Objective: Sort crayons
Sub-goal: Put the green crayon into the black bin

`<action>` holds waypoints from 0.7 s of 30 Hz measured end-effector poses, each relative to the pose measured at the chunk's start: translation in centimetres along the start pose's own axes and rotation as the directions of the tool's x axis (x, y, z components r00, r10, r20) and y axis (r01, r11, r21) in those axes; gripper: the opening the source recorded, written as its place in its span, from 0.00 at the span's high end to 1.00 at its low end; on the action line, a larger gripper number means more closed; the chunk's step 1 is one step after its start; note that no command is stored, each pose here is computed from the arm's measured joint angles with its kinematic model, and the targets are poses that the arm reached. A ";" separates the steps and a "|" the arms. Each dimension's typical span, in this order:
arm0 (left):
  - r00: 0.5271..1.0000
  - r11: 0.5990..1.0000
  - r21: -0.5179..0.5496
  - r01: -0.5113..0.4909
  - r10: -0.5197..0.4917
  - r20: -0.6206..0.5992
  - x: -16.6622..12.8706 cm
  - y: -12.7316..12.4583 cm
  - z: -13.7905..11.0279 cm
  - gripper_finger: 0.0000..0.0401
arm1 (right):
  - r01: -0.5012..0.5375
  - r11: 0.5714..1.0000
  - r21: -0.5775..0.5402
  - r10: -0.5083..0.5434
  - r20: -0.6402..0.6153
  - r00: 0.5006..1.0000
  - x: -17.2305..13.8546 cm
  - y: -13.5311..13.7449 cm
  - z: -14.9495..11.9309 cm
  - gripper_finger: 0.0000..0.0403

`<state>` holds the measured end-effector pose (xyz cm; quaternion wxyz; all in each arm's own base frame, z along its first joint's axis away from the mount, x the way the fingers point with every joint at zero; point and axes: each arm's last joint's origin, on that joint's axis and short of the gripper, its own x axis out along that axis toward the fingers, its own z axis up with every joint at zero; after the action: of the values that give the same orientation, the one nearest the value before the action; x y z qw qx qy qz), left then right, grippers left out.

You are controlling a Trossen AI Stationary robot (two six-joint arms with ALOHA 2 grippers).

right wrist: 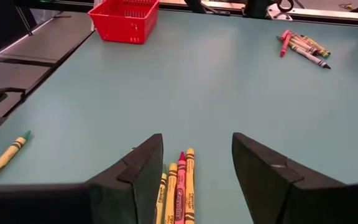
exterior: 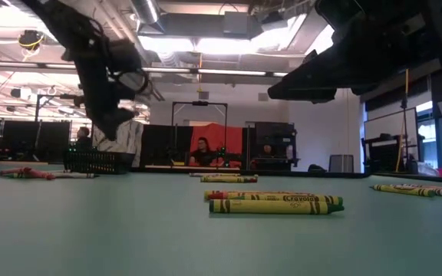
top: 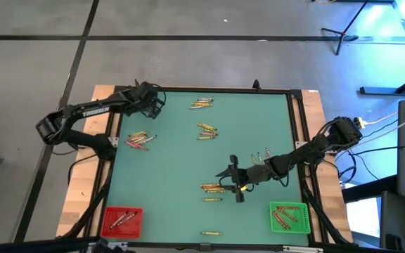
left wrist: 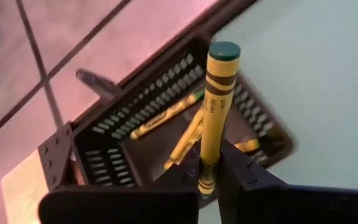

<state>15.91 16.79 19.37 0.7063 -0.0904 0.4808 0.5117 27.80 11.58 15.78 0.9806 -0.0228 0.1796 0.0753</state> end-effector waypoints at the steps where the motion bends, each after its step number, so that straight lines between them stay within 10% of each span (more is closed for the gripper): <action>1: 1.000 1.000 0.005 -0.007 0.008 -0.018 0.4 0.2 -0.1 0.98 | 0.000 1.000 0.000 0.000 0.000 1.000 0.0 0.0 0.0 0.53; 21: 0.997 1.000 0.004 -0.002 0.002 -0.078 2.2 1.7 -0.2 0.73 | -0.001 1.000 0.002 0.001 -0.001 1.000 0.0 0.0 0.0 0.53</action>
<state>14.41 18.83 18.24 0.6866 -0.1085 0.5093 0.5074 27.79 11.59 15.77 0.9805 -0.0218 0.1801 0.0757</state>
